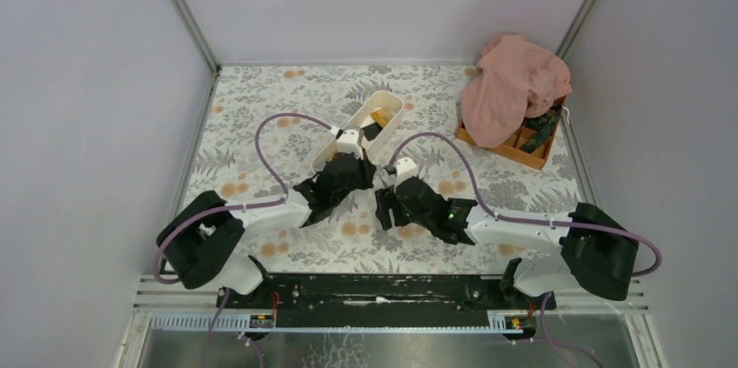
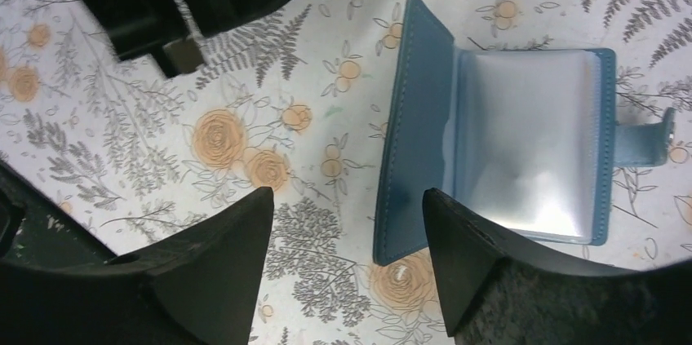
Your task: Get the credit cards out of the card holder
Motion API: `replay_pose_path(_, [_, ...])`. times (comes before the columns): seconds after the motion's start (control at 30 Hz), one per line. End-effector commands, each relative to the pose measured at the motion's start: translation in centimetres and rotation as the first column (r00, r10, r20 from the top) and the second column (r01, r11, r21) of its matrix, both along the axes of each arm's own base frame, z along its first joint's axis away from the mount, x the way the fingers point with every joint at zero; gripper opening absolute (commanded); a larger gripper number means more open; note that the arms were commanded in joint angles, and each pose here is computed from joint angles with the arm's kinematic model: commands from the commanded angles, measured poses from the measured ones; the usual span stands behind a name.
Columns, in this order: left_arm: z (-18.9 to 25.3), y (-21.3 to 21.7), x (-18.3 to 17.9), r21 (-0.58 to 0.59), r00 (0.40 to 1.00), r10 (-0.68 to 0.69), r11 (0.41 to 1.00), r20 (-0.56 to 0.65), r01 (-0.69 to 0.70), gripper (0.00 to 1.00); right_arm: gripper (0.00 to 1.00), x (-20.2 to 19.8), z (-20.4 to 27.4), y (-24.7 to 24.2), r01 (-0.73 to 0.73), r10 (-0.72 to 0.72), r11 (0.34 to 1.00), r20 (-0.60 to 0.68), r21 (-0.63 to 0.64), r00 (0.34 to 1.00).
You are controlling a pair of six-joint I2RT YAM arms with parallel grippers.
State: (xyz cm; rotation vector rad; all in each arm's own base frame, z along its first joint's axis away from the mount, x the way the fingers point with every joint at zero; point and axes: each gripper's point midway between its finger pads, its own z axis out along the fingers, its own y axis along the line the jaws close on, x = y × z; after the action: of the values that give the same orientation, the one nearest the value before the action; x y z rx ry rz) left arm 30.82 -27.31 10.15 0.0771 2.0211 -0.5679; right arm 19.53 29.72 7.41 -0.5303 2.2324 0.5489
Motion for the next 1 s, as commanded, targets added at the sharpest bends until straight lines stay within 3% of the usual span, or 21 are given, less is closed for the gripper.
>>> replay_pose_path(0.0, [0.9, -2.3, -0.3, -0.078, 0.997, -0.075, 0.994, -0.019, 0.074, 0.11, 0.73, 0.9, -0.5, -1.3, 0.035, -0.035, 0.999, 0.005, -0.008, 0.999])
replay_pose_path(0.17, [1.3, -2.1, -0.2, -0.089, 0.998, -0.064, 0.994, -0.015, 0.062, 0.11, 0.68, 0.3, -0.7, -0.4, 0.001, 0.0, 0.999, -0.03, 0.035, 1.0])
replay_pose_path(0.43, [1.7, -3.5, -0.9, -0.113, 0.988, -0.151, 0.983, -0.035, 0.146, 0.3, 0.63, -1.4, -2.4, 1.4, -0.069, 0.08, 0.992, -0.111, 0.102, 0.991])
replay_pose_path(0.73, [-0.9, -7.7, -3.1, -0.176, 0.915, -0.351, 0.932, -0.201, 0.318, 0.19, 0.55, -1.4, -4.8, 1.1, -0.038, 0.049, 0.996, -0.143, 0.079, 0.988])
replay_pose_path(0.97, [-2.7, -6.5, -5.6, -0.22, 0.887, -0.35, 0.931, -0.3, 0.292, 0.25, 0.55, -0.5, -3.6, 0.1, -0.001, 0.006, 0.998, -0.09, 0.061, 0.996])
